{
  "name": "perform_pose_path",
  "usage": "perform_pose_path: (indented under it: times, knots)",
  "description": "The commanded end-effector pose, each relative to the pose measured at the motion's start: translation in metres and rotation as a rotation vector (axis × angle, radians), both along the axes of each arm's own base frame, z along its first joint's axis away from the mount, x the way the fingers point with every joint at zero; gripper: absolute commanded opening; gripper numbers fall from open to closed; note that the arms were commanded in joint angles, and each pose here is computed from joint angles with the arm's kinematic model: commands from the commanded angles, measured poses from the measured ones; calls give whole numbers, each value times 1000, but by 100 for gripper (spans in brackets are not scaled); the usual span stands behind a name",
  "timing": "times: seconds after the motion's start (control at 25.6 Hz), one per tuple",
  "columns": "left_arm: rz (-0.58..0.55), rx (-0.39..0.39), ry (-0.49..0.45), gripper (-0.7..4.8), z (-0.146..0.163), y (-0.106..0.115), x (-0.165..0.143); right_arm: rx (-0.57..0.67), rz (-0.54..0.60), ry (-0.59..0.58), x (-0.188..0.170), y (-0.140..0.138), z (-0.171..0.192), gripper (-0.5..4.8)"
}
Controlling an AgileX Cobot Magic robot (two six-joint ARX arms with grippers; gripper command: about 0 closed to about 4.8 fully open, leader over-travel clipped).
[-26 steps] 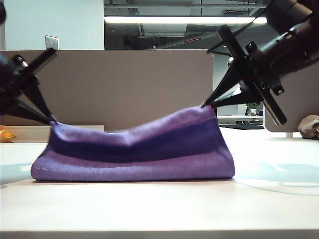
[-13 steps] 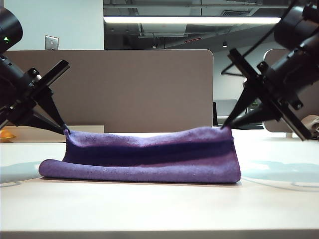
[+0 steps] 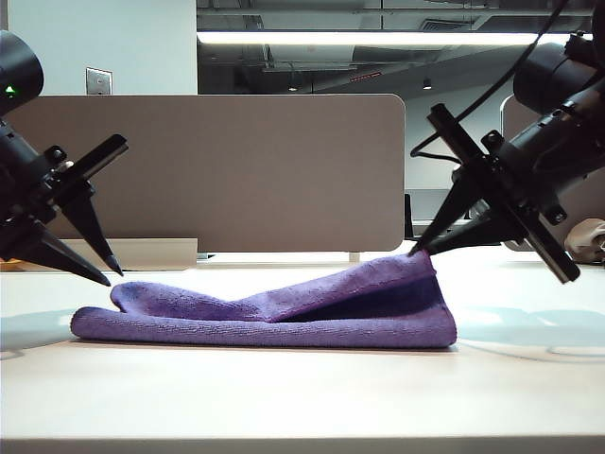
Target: Fold the bottom of the cloth upward, then fold it vertically to form a square shape.
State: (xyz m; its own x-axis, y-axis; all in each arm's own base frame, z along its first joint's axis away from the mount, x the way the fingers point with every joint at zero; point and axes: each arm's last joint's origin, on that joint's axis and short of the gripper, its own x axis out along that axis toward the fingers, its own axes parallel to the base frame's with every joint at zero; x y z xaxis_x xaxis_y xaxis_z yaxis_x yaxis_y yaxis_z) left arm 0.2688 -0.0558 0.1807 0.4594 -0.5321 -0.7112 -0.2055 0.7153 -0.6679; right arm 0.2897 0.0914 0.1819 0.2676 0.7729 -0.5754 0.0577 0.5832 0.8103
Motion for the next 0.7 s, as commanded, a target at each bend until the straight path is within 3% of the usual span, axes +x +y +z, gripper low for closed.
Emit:
perform_pose_path:
  times: [0.04, 0.16, 0.23, 0.27, 0.35, 0.47, 0.7]
  knots:
    - [-9, -6, -21, 84, 3, 0, 1, 29, -4, -40, 4, 1, 5, 128]
    - [-33, -49, -78, 88, 7, -2, 5, 42, -2, -61, 5, 2, 7, 186]
    - [-32, -49, -75, 88, 7, -2, 5, 73, 11, -72, 7, 3, 9, 195]
    - [-36, -42, -56, 88, 5, -1, 3, 87, 4, -59, 7, 3, 9, 252]
    - [-57, -25, -40, 87, 3, -1, 1, 91, -7, -49, 7, 3, 10, 306]
    - [-107, 20, -11, 86, -1, 0, -4, 113, -15, -71, 10, 4, 13, 315]
    - [-93, 43, 8, 85, -5, 0, -3, 202, -7, -82, 14, 6, 20, 315]
